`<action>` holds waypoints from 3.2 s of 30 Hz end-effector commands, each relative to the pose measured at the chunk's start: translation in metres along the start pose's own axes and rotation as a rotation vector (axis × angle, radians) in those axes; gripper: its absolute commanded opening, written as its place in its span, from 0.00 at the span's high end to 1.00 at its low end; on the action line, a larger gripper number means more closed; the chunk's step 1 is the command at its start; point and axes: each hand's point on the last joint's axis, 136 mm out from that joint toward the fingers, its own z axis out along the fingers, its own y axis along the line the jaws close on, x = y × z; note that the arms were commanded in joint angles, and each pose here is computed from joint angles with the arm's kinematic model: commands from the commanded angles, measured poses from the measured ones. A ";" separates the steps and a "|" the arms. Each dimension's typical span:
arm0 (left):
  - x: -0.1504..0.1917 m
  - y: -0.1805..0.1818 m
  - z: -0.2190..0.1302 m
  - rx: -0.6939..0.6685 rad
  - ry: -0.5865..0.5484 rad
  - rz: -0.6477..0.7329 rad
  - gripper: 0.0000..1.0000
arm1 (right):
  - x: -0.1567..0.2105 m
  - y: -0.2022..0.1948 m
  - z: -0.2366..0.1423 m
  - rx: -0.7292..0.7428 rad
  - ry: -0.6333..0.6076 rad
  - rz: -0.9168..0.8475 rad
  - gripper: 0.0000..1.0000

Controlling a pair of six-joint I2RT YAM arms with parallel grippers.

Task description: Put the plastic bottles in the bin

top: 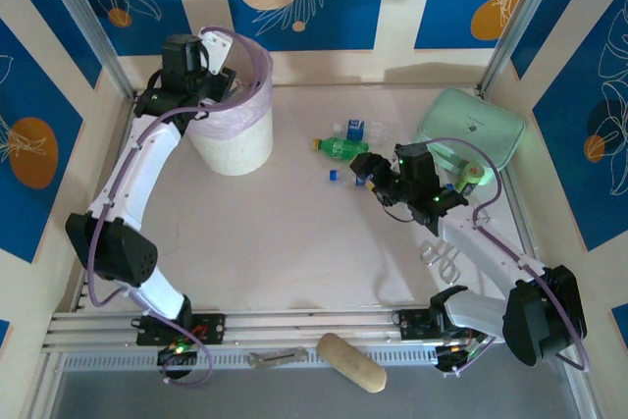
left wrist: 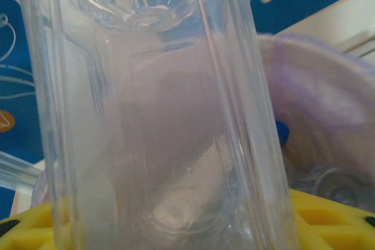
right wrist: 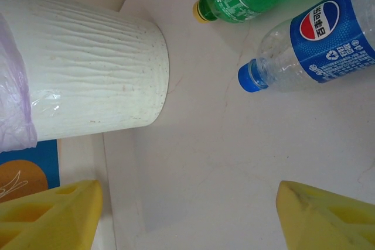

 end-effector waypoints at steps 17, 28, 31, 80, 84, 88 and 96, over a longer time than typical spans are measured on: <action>0.023 0.016 0.033 -0.011 0.076 -0.061 0.20 | -0.005 -0.005 -0.012 0.030 -0.040 -0.033 0.21; 0.015 0.018 0.022 -0.008 0.045 -0.098 0.01 | -0.004 -0.004 -0.011 0.029 -0.037 -0.036 0.21; 0.007 0.015 0.012 0.016 0.022 -0.139 0.01 | -0.003 -0.007 -0.010 0.038 -0.037 -0.034 0.21; 0.096 -0.268 -0.095 0.740 0.027 -0.626 0.00 | -0.051 -0.113 0.109 0.310 -0.114 0.479 0.22; 0.096 -0.269 -0.094 0.737 0.027 -0.619 0.00 | -0.049 -0.118 0.116 0.326 -0.103 0.483 0.22; 0.098 -0.269 -0.093 0.731 0.032 -0.612 0.00 | -0.050 -0.120 0.118 0.335 -0.106 0.469 0.26; 0.099 -0.272 -0.091 0.732 0.043 -0.614 0.00 | -0.055 -0.111 0.120 0.314 -0.098 0.406 0.48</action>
